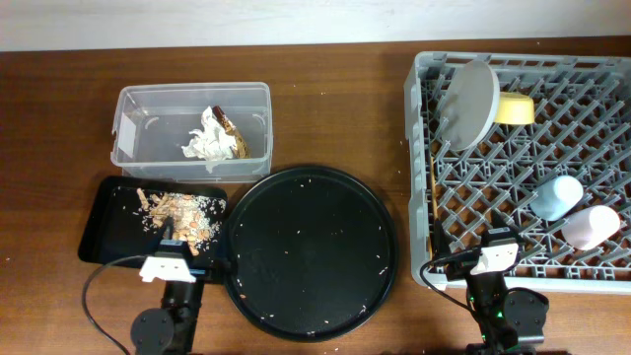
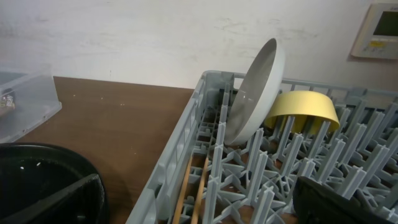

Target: Sort waste into correct bins and load items into the dishwasher rack

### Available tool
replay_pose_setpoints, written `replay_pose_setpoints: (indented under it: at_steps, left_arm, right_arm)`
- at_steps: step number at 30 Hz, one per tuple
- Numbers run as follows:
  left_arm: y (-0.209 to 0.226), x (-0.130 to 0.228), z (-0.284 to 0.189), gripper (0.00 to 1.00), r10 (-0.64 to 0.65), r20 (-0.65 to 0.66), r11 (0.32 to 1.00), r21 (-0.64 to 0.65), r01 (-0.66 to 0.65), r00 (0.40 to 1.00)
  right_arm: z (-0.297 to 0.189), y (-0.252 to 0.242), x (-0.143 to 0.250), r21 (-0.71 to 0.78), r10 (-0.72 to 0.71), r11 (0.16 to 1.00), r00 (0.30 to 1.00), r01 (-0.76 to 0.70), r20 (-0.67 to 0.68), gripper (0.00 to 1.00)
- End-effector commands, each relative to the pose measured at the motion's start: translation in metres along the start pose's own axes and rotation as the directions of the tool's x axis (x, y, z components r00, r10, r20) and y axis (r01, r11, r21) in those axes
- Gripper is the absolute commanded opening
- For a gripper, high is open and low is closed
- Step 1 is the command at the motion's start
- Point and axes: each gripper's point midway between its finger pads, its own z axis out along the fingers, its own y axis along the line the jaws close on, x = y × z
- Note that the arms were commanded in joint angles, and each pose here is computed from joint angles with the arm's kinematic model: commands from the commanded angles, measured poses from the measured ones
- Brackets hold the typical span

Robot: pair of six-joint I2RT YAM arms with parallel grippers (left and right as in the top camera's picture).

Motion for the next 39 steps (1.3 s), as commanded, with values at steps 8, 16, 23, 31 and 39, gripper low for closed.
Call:
replay_pose_setpoints:
  at_steps: [8,16,23,31,39]
  left_arm:
    - [-0.0009,0.0278,-0.0023,0.99,0.063,-0.094,0.998,0.022,-0.061,0.994]
    - [-0.0009,0.0280,-0.0022,1.00,0.063,-0.095,0.998,0.022,-0.061,0.994]
    - [-0.0009,0.0280,-0.0022,0.99,0.063,-0.095,0.998,0.022,-0.061,0.994]
    - [-0.0009,0.0280,-0.0022,0.99,0.063,-0.095,0.998,0.022,-0.061,0.994]
    - [-0.0009,0.0282,-0.0022,0.99,0.063,-0.096,0.998,0.022,-0.061,0.993]
  right_arm:
    - [0.0000,-0.0001,0.0022,0.004,0.004,1.000,1.000,-0.004,-0.001,0.98]
    - [0.0000,-0.0001,0.0022,0.003,0.004,1.000,1.000,-0.004,-0.001,0.98]
    - [0.0000,-0.0001,0.0022,0.004,0.004,1.000,1.000,-0.004,-0.001,0.98]
    - [0.0000,-0.0001,0.0022,0.004,0.004,1.000,1.000,-0.004,-0.001,0.98]
    - [0.0000,-0.0001,0.0022,0.004,0.004,1.000,1.000,-0.004,-0.001,0.98]
